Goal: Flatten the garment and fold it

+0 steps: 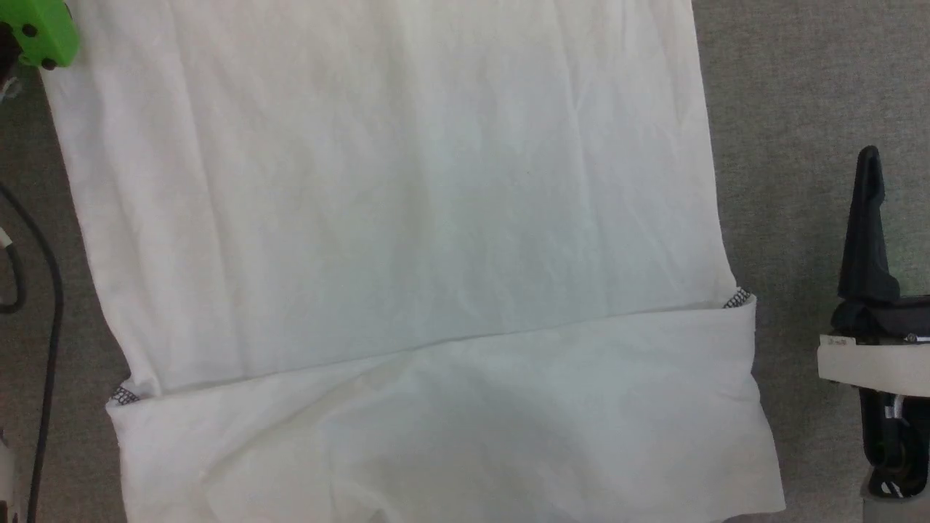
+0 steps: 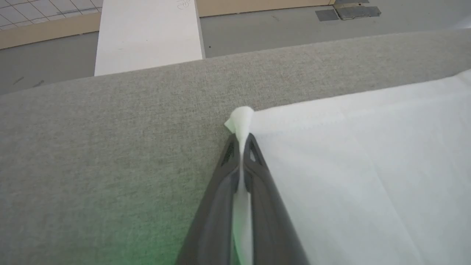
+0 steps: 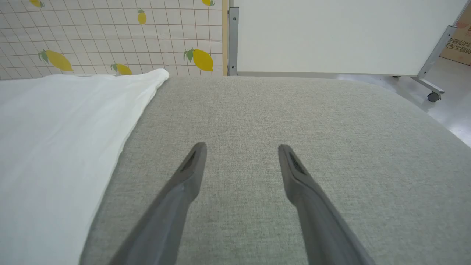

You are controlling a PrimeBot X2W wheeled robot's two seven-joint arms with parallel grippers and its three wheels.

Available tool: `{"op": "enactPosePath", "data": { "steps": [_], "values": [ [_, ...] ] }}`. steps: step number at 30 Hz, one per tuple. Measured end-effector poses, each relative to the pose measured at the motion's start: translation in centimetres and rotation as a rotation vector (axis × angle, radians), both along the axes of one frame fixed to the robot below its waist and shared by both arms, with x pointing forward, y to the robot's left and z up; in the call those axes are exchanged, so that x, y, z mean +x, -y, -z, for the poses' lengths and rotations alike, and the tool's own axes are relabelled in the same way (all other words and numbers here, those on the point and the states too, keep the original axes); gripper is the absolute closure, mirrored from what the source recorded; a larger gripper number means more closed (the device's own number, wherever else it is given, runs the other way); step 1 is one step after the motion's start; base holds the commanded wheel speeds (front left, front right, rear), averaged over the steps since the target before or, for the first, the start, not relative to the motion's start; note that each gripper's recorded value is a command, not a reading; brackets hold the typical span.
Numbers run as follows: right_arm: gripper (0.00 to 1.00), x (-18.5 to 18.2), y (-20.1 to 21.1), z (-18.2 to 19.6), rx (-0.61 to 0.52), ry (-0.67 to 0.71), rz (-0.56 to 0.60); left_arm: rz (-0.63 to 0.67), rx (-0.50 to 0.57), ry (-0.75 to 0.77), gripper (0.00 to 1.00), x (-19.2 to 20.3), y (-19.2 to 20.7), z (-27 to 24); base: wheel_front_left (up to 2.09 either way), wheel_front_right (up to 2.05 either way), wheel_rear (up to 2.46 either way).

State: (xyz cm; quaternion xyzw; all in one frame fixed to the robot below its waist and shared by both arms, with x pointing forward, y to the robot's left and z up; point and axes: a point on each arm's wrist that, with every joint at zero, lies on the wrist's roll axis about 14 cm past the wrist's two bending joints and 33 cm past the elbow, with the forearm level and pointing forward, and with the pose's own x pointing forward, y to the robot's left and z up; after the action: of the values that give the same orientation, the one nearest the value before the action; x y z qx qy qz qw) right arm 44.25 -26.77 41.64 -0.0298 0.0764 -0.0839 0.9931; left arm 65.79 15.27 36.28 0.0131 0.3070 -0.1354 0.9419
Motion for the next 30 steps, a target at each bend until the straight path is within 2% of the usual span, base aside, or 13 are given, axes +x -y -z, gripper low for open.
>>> {"op": "enactPosePath", "data": {
  "steps": [4,7,13,17,20,23,25,30],
  "values": [
    [0.0,0.6,-0.2,-0.9,-0.004,0.029,-0.009,-0.005,-0.026,0.028,1.0,-0.2,0.0,-0.8,0.0,0.0,0.0],
    [0.0,1.5,0.0,-2.3,-0.051,0.052,-0.016,-0.004,-0.039,0.047,1.0,-0.6,0.1,-1.3,0.0,0.0,0.0],
    [0.0,5.8,-1.1,-7.8,-0.047,0.155,-0.069,0.013,-0.061,0.104,1.0,-1.4,0.4,-3.1,0.0,0.0,0.0],
    [0.0,9.2,-1.6,-10.9,-0.041,0.153,-0.129,0.017,-0.056,0.12,1.0,-1.8,0.1,-4.0,0.0,0.0,0.0],
    [0.0,12.0,-2.3,-11.6,-0.03,0.077,-0.172,0.014,-0.055,0.127,1.0,-2.0,-0.3,-4.4,0.0,0.0,0.0],
    [0.0,14.2,-3.1,-9.6,0.0,-0.082,-0.208,0.017,-0.052,0.121,1.0,-2.2,-0.3,-4.2,0.0,0.0,0.0],
    [0.0,15.1,-3.8,-7.9,-0.038,-0.197,-0.242,0.018,-0.051,0.117,1.0,-2.3,-0.3,-4.0,0.0,0.0,0.0],
    [0.0,16.8,-6.6,-4.9,0.019,-0.37,-0.291,0.018,-0.048,0.112,1.0,-2.5,-0.4,-3.6,0.0,0.0,0.0]
  ]
}}
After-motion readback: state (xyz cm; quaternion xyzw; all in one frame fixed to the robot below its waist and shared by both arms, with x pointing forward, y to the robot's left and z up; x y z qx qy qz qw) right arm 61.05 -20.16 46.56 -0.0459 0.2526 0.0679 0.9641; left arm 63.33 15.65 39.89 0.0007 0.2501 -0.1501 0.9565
